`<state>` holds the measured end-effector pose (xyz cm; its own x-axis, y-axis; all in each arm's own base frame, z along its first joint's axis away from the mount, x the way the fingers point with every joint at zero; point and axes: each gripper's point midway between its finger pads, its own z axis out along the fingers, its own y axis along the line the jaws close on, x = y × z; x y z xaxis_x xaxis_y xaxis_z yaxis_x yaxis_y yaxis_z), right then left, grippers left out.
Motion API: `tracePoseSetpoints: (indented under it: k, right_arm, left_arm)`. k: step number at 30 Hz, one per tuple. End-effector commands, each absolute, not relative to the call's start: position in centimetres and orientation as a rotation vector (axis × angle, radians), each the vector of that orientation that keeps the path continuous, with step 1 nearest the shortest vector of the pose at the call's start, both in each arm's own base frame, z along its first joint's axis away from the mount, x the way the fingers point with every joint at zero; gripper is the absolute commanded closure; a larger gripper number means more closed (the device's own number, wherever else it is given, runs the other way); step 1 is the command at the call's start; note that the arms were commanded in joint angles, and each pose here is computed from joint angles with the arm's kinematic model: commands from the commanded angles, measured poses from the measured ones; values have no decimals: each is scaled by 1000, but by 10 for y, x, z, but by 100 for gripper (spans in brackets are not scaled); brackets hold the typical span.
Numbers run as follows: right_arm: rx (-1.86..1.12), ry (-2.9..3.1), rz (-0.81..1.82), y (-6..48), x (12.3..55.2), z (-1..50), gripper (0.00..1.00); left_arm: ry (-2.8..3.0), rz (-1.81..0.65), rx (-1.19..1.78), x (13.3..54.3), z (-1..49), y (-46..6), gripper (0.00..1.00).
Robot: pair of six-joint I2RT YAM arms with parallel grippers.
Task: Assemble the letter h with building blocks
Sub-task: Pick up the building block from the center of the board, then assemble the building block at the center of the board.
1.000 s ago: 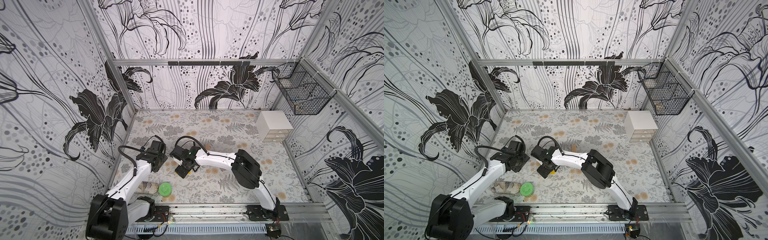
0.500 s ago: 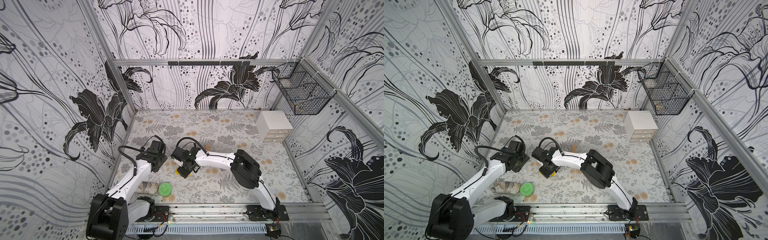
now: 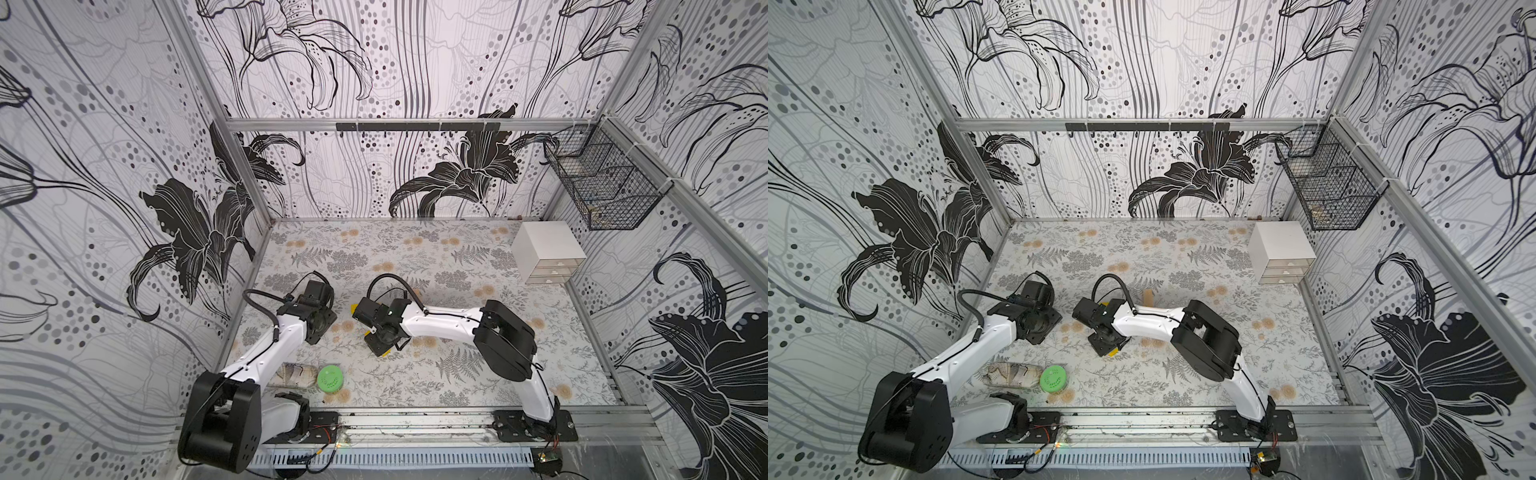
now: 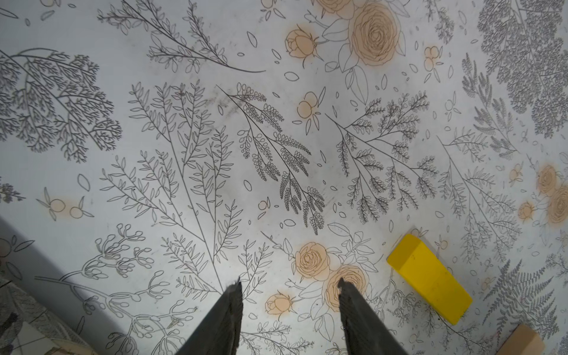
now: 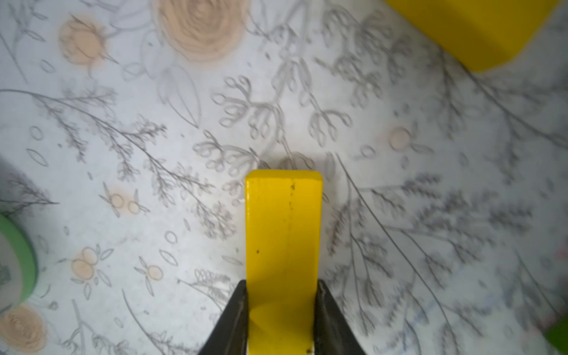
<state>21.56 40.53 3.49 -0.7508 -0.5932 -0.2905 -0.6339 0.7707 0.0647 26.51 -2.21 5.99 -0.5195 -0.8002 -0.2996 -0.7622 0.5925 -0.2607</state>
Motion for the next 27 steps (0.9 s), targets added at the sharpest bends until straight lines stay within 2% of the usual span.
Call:
tracePoseSetpoints:
  k: [1,6,15,19,27]
  right_arm:
    - [-680,2704,207,383,222,72,96]
    - [-475,2746,157,346,211,81,99]
    - [-378,2759,116,320,192,94,100]
    - [-351,2801,121,311,183,83,100]
    - [-268,2860,-53,276,172,61,100]
  left_arm:
    - [2425,-259,-1185,289,69,-36,48]
    - [2450,-367,-1101,305,73,-56,49]
    - [2489,-457,-964,318,70,-94,53]
    - [2506,-470,-972,317,60,-101,53]
    - [2527,-482,-956,317,57,-106,54]
